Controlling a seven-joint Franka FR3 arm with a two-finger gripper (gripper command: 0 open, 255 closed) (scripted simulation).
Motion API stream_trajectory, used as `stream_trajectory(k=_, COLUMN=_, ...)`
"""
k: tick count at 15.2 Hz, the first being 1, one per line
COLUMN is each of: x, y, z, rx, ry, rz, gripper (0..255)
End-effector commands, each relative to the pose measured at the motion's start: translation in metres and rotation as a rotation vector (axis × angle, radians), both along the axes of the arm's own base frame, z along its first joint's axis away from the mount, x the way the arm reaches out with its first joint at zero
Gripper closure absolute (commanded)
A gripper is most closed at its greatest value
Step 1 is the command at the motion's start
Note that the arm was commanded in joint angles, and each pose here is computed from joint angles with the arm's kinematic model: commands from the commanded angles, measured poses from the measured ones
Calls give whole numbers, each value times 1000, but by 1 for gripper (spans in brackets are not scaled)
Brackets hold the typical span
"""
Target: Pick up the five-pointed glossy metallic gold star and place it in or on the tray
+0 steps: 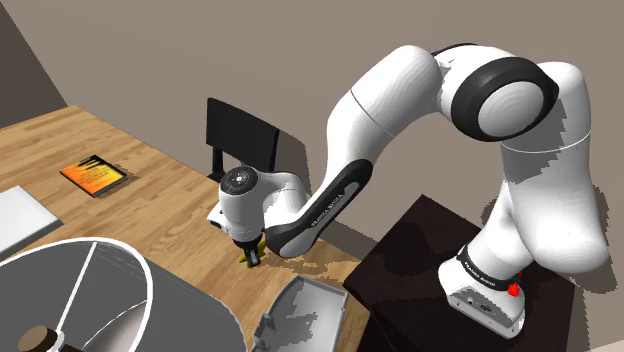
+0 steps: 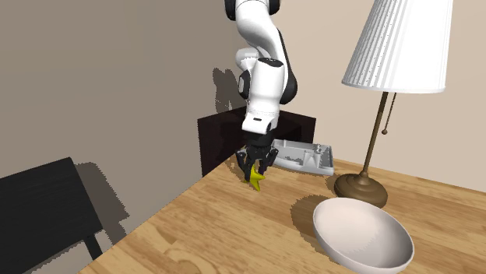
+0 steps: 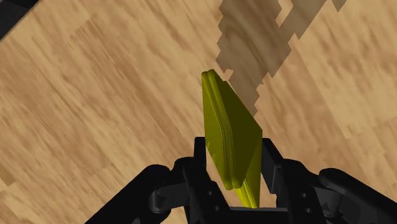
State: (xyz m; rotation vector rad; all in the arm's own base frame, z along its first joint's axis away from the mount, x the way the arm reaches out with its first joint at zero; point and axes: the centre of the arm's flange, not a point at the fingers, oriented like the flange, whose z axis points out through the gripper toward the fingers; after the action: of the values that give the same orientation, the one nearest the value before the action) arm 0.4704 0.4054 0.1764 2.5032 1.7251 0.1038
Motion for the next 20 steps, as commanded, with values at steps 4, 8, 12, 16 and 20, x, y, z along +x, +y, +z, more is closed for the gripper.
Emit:
stream_trajectory(k=4, x=0, y=0, z=5, rx=0, ry=0, rz=0, gripper=255)
stream_trajectory(k=8, x=0, y=0, z=26, rx=0, ry=0, rz=0, gripper=255)
stream_trajectory(k=12, x=0, y=0, z=47, rx=0, ry=0, rz=0, gripper=255)
stream_trajectory(k=16, x=0, y=0, z=68, rx=0, ry=0, rz=0, gripper=255)
stream_trajectory(k=20, x=0, y=0, z=89, rx=0, ry=0, rz=0, gripper=255)
